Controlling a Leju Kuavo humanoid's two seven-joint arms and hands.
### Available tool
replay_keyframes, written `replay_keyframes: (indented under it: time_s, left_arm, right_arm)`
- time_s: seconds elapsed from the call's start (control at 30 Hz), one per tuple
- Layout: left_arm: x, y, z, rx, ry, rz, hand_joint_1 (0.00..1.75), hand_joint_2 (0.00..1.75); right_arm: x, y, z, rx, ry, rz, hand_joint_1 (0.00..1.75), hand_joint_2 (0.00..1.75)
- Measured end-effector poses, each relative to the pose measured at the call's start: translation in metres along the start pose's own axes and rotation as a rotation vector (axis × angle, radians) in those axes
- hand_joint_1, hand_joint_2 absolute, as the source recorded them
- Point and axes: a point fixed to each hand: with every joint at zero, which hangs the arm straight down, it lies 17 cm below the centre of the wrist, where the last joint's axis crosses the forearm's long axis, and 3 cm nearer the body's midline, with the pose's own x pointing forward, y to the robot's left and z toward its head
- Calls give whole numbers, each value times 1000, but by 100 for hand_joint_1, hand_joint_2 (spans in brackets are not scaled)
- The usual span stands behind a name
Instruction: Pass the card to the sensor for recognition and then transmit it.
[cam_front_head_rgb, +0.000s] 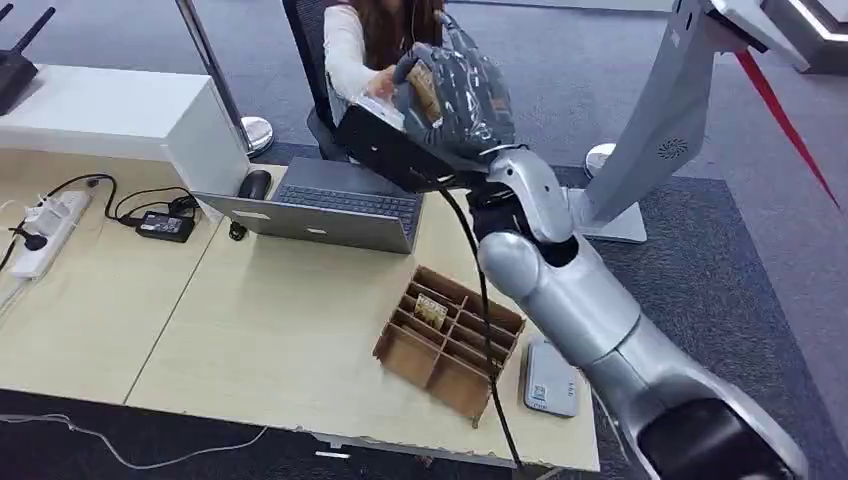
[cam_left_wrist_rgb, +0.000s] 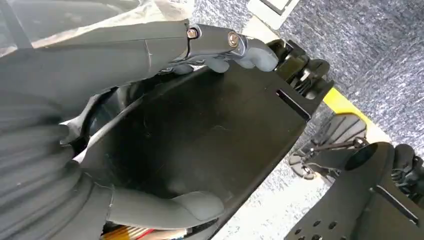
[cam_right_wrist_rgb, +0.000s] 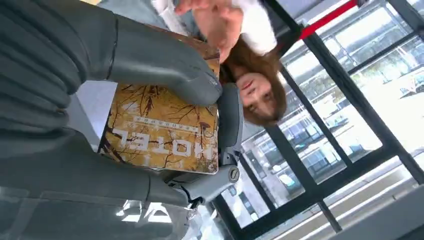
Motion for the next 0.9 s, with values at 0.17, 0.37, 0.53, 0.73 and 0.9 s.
replay_keyframes:
  time_s: [0.17,0.37,0.53,0.73,0.9]
  left_arm:
    - [0,-1,0,-8,0,9,0,175]
    - [1,0,0,-11,6,42,0,175]
    - [1,2,1,-14,11,88,0,175]
    - [1,2,1,-15,12,109,0,175]
    - [1,3,0,-14,13,117,0,175]
  right_arm:
    - [19,28,-10,48,9,-18,175,175]
    - [27,51,-14,90,63,-119,175,175]
    - [27,64,-13,107,98,-155,175,175]
    - [22,73,-13,105,128,-143,175,175]
    - [17,82,-11,116,140,-122,175,175]
